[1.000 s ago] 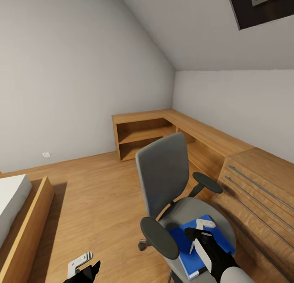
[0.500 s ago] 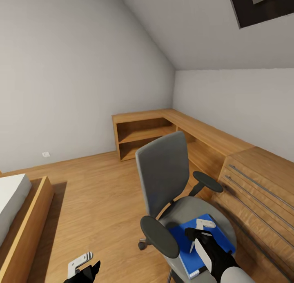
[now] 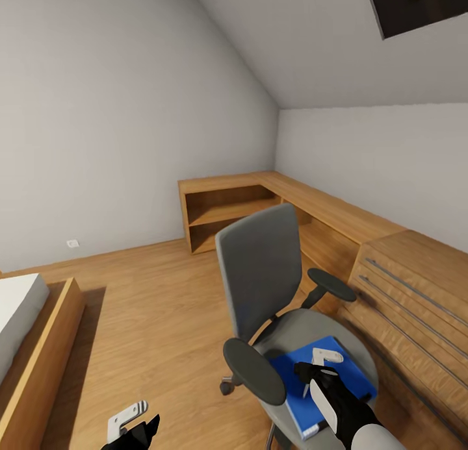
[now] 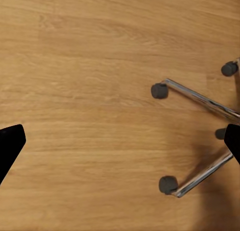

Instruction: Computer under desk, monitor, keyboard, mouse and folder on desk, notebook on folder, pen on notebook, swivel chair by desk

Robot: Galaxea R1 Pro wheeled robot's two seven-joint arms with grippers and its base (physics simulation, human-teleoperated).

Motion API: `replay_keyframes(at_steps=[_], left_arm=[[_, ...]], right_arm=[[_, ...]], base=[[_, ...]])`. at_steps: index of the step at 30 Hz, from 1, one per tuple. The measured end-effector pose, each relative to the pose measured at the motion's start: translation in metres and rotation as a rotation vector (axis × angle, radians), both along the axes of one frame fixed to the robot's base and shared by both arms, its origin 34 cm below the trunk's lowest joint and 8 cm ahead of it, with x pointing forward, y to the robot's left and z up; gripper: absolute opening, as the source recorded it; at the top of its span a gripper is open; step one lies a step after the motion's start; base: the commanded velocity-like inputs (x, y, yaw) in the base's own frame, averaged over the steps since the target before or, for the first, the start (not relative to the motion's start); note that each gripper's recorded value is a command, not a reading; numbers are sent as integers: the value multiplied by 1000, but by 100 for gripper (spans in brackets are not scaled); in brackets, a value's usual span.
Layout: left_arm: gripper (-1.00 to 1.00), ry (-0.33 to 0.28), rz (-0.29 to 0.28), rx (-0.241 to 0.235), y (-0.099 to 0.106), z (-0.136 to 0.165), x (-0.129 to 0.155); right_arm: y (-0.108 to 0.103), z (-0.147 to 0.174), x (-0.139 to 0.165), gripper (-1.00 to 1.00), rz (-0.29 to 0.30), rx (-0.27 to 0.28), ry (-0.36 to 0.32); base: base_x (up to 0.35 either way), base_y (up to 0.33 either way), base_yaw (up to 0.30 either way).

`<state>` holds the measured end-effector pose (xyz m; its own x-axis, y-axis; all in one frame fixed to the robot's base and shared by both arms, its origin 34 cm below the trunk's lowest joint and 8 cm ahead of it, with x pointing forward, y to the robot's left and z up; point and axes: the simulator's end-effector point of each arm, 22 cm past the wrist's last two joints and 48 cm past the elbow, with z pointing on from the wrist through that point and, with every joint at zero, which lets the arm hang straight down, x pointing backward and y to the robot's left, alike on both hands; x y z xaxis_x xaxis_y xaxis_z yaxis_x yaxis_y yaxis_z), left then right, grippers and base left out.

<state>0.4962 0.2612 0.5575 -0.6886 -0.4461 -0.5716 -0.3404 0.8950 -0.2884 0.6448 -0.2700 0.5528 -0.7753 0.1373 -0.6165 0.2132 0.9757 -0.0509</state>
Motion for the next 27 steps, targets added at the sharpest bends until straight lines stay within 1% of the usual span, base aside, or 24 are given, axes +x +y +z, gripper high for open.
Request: replay_keyframes(at_steps=[8,12,20,21,27], left_arm=[[100,0,1,0,1,-2,0],[100,0,1,0,0,-9,-1],[100,0,1,0,1,-9,-1],[100,-1,1,0,1,-9,-1],[100,0,1,0,1,-9,-1]], right_arm=[[0,-2,0,100,0,0,0],[1,-3,5,100,1,2,-19],[1,-3,6,100,2,0,-20],[1,-2,6,-100,2,-1,-21],[1,-3,5,-100,3,2,-19]], base=[[0,0,0],[0,0,0],[0,0,0],[0,0,0],[0,0,0]])
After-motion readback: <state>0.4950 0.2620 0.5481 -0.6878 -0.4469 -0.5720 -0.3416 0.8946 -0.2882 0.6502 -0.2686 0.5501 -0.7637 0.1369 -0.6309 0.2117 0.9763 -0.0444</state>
